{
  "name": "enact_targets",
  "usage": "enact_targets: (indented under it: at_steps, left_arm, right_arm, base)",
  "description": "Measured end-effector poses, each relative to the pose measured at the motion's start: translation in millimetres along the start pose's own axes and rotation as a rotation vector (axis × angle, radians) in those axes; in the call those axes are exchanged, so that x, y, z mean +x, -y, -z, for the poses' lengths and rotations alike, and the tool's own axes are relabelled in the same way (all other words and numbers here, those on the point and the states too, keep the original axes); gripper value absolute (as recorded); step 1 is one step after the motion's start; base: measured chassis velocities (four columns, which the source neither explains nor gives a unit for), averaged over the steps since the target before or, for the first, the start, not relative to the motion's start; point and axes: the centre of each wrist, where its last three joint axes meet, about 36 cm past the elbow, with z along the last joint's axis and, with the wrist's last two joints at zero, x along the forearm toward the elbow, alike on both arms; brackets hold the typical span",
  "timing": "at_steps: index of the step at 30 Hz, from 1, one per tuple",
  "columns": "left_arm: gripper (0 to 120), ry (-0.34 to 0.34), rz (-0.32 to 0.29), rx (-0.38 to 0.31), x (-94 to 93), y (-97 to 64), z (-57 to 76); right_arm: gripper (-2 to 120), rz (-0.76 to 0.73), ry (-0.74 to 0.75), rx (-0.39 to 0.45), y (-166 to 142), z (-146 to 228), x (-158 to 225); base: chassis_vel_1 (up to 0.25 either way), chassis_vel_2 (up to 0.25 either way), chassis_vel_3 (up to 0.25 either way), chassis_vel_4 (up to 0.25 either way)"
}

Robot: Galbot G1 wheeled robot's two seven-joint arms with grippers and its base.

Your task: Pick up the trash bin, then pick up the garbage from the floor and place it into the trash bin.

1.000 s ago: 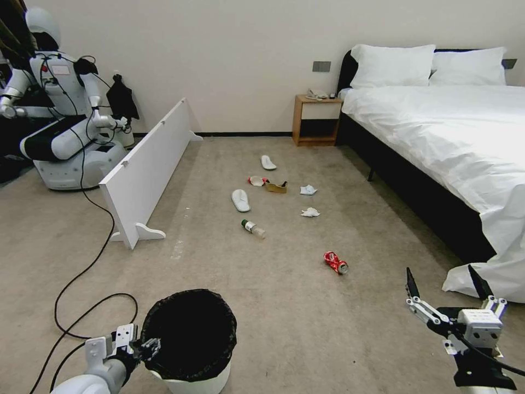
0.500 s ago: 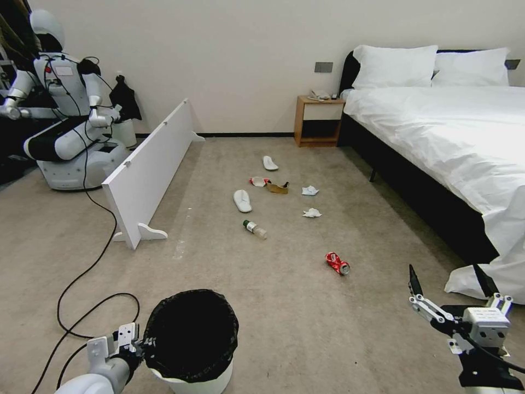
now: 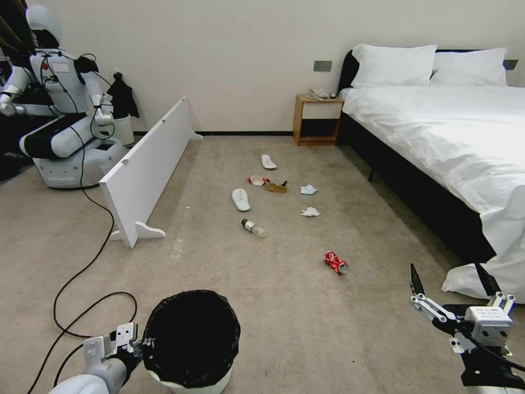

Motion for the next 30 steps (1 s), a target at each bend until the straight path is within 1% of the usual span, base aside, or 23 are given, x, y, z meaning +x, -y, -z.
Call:
enact_targets:
  at_steps: [1, 2, 3, 4, 5, 6, 7, 8, 10, 13, 15, 16, 18, 19, 21, 25, 27, 30]
  left_arm:
    - [2, 0.0, 0.0, 0.0, 0.0, 0.0, 0.0]
    - [2, 0.073, -0.001, -0.016, 11.6, 4.1, 3.9]
    - [2, 0.126, 0.003, -0.03, 22.2, 6.5, 7.1]
    - [2, 0.152, 0.004, -0.034, 27.9, 7.8, 8.0]
    - [2, 0.152, 0.004, -0.034, 27.9, 7.8, 8.0]
    - [2, 0.181, 0.002, -0.041, 35.8, 10.4, 9.0]
    - [2, 0.181, 0.002, -0.041, 35.8, 10.4, 9.0]
    - [2, 0.218, -0.002, -0.056, 45.3, 13.0, 10.5]
    - [2, 0.259, 0.006, -0.073, 57.2, 15.8, 13.4]
    - [2, 0.271, 0.006, -0.078, 62.3, 17.5, 14.4]
    - [2, 0.303, 0.011, -0.086, 73.6, 20.8, 17.4]
    - [2, 0.303, 0.011, -0.086, 73.6, 20.8, 17.4]
    - [2, 0.329, 0.021, -0.098, 83.3, 23.1, 19.8]
    - [2, 0.329, 0.021, -0.098, 83.3, 23.1, 19.8]
    - [2, 0.341, 0.027, -0.107, 92.7, 25.6, 20.2]
    - [2, 0.342, 0.036, -0.119, 96.2, 26.7, 17.3]
    - [2, 0.33, 0.045, -0.125, 98.6, 27.3, 11.7]
    - [2, 0.326, 0.046, -0.125, 99.5, 27.9, 8.2]
  right_arm:
    - [100, 0.0, 0.0, 0.0, 0.0, 0.0, 0.0]
    - [100, 0.001, -0.013, 0.0, -0.6, -4.0, 0.5]
    - [100, 0.004, -0.024, -0.004, -1.8, -7.0, 1.0]
    - [100, 0.006, -0.031, -0.006, -2.5, -8.6, 1.3]
    - [100, 0.006, -0.031, -0.006, -2.5, -8.6, 1.3]
    - [100, 0.007, -0.038, -0.009, -3.7, -10.7, 1.2]
    - [100, 0.007, -0.038, -0.009, -3.7, -10.7, 1.2]
    - [100, 0.007, -0.06, -0.014, -5.4, -13.3, 1.7]
    - [100, 0.01, -0.095, -0.027, -9.4, -16.4, 4.1]
    - [100, 0.015, -0.11, -0.039, -12.0, -18.3, 6.0]
    - [100, 0.019, -0.145, -0.056, -15.5, -22.2, 10.0]
    - [100, 0.019, -0.145, -0.056, -15.5, -22.2, 10.0]
    - [100, 0.023, -0.173, -0.059, -15.9, -25.3, 13.4]
    - [100, 0.023, -0.173, -0.059, -15.9, -25.3, 13.4]
    - [100, 0.033, -0.185, -0.062, -13.8, -32.1, 18.0]
    - [100, 0.048, -0.176, -0.076, -12.5, -37.6, 21.3]
    - [100, 0.064, -0.178, -0.088, -12.7, -42.5, 24.2]
    - [100, 0.074, -0.177, -0.091, -13.0, -46.5, 25.8]
  base:
    - [0.0, 0.0, 0.0, 0.0]
    - [0.0, 0.0, 0.0, 0.0]
    - [0.0, 0.0, 0.0, 0.0]
    - [0.0, 0.0, 0.0, 0.0]
    - [0.0, 0.0, 0.0, 0.0]
    - [0.0, 0.0, 0.0, 0.0]
    - [0.0, 0.0, 0.0, 0.0]
    - [0.0, 0.0, 0.0, 0.0]
    - [0.0, 0.0, 0.0, 0.0]
    - [0.0, 0.0, 0.0, 0.0]
    - [0.0, 0.0, 0.0, 0.0]
    - [0.0, 0.0, 0.0, 0.0]
    - [0.0, 0.0, 0.0, 0.0]
    - [0.0, 0.0, 0.0, 0.0]
    - [0.0, 0.0, 0.0, 0.0]
    - [0.0, 0.0, 0.0, 0.0]
    - [0.0, 0.0, 0.0, 0.0]
    - [0.0, 0.0, 0.0, 0.0]
